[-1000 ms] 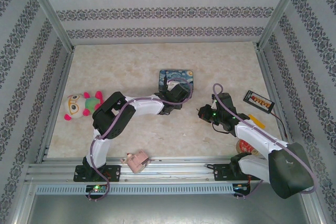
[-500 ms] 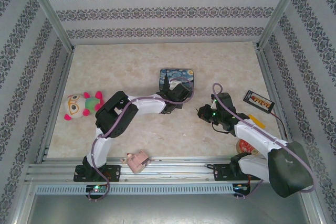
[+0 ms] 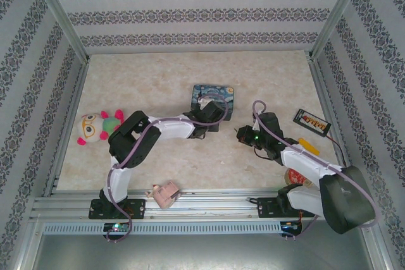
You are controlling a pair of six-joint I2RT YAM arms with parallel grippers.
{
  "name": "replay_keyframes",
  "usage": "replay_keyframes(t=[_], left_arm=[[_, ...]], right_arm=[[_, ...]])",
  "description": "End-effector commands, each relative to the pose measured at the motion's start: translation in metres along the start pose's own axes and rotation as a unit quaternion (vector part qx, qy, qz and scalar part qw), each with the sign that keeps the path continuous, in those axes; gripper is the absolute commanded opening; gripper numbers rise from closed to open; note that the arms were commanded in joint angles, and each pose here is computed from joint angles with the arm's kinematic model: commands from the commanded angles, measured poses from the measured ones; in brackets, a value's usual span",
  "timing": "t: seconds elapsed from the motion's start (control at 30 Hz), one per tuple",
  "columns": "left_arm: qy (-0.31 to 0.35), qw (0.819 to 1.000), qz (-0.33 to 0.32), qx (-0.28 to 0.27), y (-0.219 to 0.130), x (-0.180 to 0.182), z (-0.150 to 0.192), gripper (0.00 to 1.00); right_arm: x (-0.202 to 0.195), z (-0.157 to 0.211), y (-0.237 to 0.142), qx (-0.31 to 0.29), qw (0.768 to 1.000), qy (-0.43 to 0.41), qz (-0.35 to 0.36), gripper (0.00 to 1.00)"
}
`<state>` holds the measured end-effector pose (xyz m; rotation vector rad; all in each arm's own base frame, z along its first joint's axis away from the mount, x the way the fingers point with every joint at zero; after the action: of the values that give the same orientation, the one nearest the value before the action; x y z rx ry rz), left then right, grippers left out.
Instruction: Unlock the padlock with the key
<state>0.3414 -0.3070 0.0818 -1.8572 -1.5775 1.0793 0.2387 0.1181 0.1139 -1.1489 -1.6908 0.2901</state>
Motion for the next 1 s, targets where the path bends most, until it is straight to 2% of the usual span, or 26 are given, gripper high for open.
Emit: replay_keyframes(t=[0.0,0.27,0.67,0.8,0.97], left_arm=[[-0.070,0.996,0.040,-0.029,-0.025,-0.004,-0.015,0.00],[-0.094,0.995,0.022,-0.027,-0.036,0.010,0.002,0.00],[-0.083,0.995,0.031,-0.039,-0.046,-0.021,0.016,0.00],[-0.101,0.993,0.033,-0.041,-0.048,-0.024,0.013,0.01],[-0.123,0.991,0.023,-0.043,-0.048,-0.025,0.009,0.06]], right_arm=[[0.006,-0.004,0.010,-0.004,0.999,-0.033,-0.014,0.00],[0.021,-0.017,0.038,0.031,0.996,-0.053,-0.058,0.00],[0.027,-0.031,0.060,0.044,0.995,-0.056,-0.075,0.00],[0.026,-0.038,0.063,0.045,0.994,-0.058,-0.080,0.00],[0.012,-0.028,0.061,0.046,0.994,-0.055,-0.079,0.00]])
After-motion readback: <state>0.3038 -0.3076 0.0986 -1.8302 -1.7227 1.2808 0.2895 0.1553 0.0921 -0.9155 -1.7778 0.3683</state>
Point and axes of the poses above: each hand's point on the last joint's axis, 136 mm out from that joint toward the fingers, its own y axis out along the fingers, its own x axis along the line the jaws close on, z = x × y, the point moved 7 cm from there along -y, back along the fingers, and after that the axes turned 4 degrees about -y, right-handed, at the moved point
